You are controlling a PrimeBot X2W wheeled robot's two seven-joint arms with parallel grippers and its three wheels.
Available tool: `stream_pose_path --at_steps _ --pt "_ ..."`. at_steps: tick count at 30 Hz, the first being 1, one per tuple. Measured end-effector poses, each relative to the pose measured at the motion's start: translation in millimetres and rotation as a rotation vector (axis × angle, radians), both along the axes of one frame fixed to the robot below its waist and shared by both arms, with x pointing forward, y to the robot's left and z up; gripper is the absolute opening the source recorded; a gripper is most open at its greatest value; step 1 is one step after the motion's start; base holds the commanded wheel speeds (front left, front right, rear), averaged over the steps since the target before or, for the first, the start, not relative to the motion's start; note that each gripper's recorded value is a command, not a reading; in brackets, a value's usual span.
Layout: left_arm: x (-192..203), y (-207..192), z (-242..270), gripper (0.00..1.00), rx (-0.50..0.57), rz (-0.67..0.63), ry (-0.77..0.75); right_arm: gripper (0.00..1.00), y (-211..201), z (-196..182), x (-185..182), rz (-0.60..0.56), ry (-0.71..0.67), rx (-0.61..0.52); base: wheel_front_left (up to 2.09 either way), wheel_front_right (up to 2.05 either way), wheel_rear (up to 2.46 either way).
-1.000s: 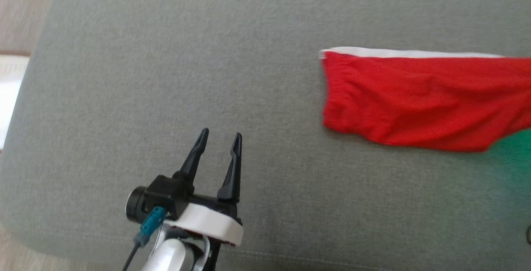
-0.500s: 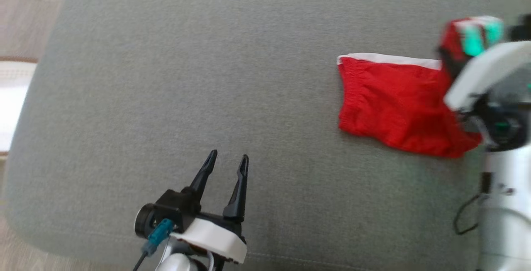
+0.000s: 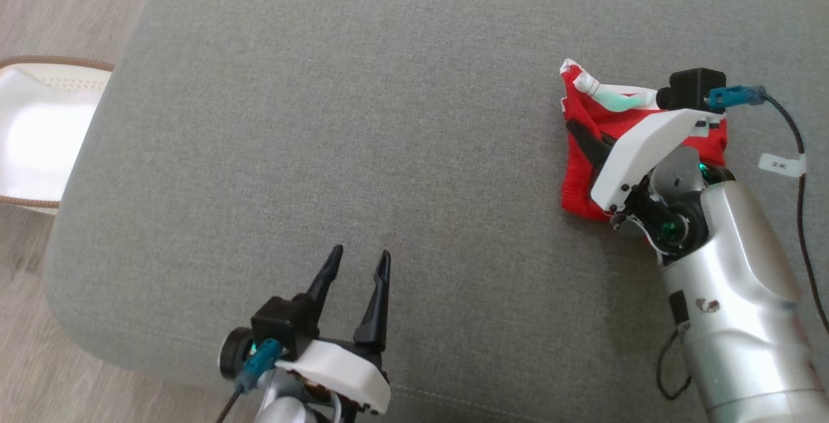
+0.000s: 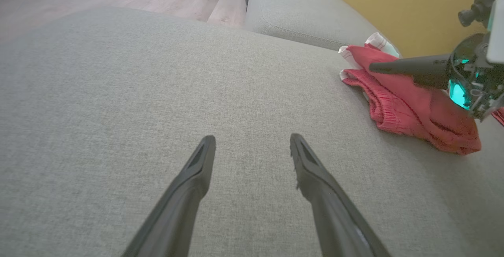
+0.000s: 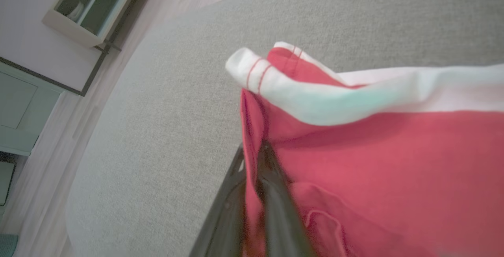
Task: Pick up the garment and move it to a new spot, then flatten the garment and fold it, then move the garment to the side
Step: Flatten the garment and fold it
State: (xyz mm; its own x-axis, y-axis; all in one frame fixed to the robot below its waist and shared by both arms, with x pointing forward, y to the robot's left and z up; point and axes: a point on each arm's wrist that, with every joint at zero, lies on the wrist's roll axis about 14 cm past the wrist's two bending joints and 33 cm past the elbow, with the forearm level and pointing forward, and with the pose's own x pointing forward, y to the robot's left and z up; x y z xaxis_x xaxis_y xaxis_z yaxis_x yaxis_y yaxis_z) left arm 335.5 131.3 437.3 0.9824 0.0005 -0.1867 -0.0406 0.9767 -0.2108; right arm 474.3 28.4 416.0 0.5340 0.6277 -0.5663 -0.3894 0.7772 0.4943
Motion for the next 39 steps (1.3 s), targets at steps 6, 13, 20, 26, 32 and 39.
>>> stream_pose_path --at_steps 6,13,20,26,32,39 --pt "-3.1 -7.0 -2.0 1.00 -0.017 -0.017 0.008 1.00 7.1 3.9 -0.7 -0.009 -0.033 0.028 0.00 0.00 0.00" --pt "-1.1 -12.6 3.4 1.00 -0.016 -0.042 -0.015 1.00 11.1 45.0 -9.5 -0.057 -0.146 0.182 0.00 0.00 0.00" --pt "-6.0 -13.9 12.6 1.00 0.004 -0.058 -0.055 1.00 -84.5 56.3 -25.3 -0.233 -0.449 -0.040 0.00 0.00 0.00" --pt "-4.5 -9.6 35.1 1.00 0.039 -0.054 -0.135 1.00 -151.7 59.4 -44.4 -0.391 -0.572 -0.126 0.00 0.00 0.00" --pt "-2.1 -6.1 35.4 1.00 0.045 -0.043 -0.135 0.00 -165.8 36.3 -42.5 -0.411 -0.559 -0.176 0.00 0.00 0.00" --pt "2.7 2.0 24.2 1.00 0.047 -0.020 -0.095 0.00 -117.8 11.1 -12.7 -0.273 -0.510 -0.171 0.00 0.00 0.00"
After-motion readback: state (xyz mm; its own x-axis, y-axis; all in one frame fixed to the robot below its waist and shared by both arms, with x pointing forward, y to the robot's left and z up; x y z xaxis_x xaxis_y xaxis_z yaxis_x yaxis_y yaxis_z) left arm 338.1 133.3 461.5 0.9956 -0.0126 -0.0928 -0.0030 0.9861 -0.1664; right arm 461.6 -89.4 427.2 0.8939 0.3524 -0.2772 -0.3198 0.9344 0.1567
